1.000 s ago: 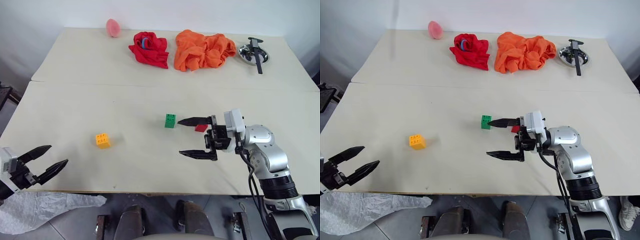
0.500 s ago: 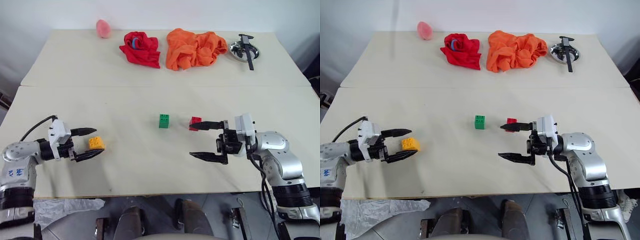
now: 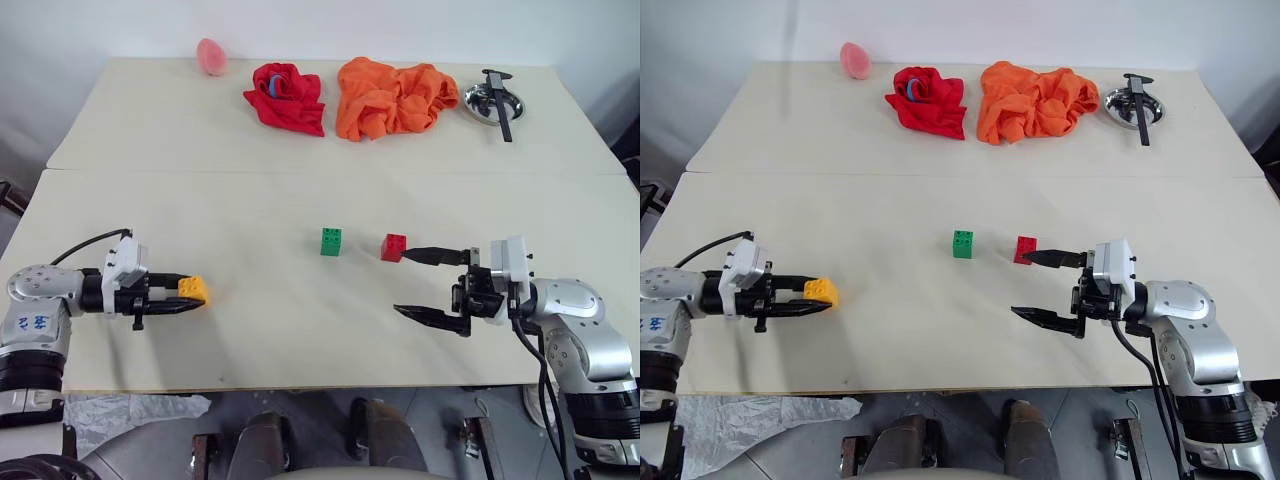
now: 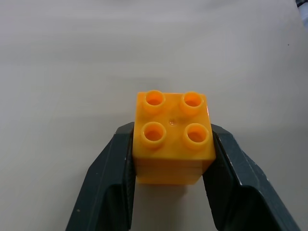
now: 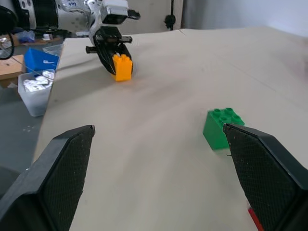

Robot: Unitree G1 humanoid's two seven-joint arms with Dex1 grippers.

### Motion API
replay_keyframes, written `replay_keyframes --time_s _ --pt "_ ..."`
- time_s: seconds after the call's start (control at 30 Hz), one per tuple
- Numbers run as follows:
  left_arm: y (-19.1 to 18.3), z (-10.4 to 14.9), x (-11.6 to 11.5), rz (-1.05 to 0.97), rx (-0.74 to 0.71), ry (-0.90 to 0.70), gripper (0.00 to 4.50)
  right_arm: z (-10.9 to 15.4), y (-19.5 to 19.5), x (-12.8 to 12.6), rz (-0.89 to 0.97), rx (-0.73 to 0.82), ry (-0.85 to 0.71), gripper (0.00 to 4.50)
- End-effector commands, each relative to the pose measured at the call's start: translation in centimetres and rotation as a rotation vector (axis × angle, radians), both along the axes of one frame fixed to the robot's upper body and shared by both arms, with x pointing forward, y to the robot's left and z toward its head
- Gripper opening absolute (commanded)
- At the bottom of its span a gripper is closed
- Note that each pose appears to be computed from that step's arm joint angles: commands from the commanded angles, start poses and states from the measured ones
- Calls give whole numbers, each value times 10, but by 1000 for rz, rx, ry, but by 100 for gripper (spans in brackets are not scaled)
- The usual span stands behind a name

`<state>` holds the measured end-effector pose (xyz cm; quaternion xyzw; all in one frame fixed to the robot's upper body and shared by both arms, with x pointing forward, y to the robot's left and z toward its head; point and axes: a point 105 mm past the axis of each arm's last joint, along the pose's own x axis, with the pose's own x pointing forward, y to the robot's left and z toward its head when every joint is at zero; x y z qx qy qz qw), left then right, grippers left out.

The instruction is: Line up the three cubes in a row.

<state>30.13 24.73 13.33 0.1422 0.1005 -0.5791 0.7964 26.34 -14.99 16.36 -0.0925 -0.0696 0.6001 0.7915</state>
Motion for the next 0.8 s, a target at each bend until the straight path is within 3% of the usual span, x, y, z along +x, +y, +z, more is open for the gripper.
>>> replay_keyframes --time_s 0.03,0.23,0.4,0.77,0.8 --pt "-21 27 24 -56 -19 -106 152 11 -3 0 -23 17 -56 450" --pt "-59 23 57 -198 139 -141 152 9 -12 6 -54 9 -64 450" --pt "-85 24 85 -146 201 -170 152 12 -24 8 -134 12 -97 450" --pt "-98 11 92 -121 231 -112 152 0 -30 -14 -243 40 -74 450" --pt "-98 12 93 -112 229 -113 187 0 -31 -15 -247 40 -74 450"
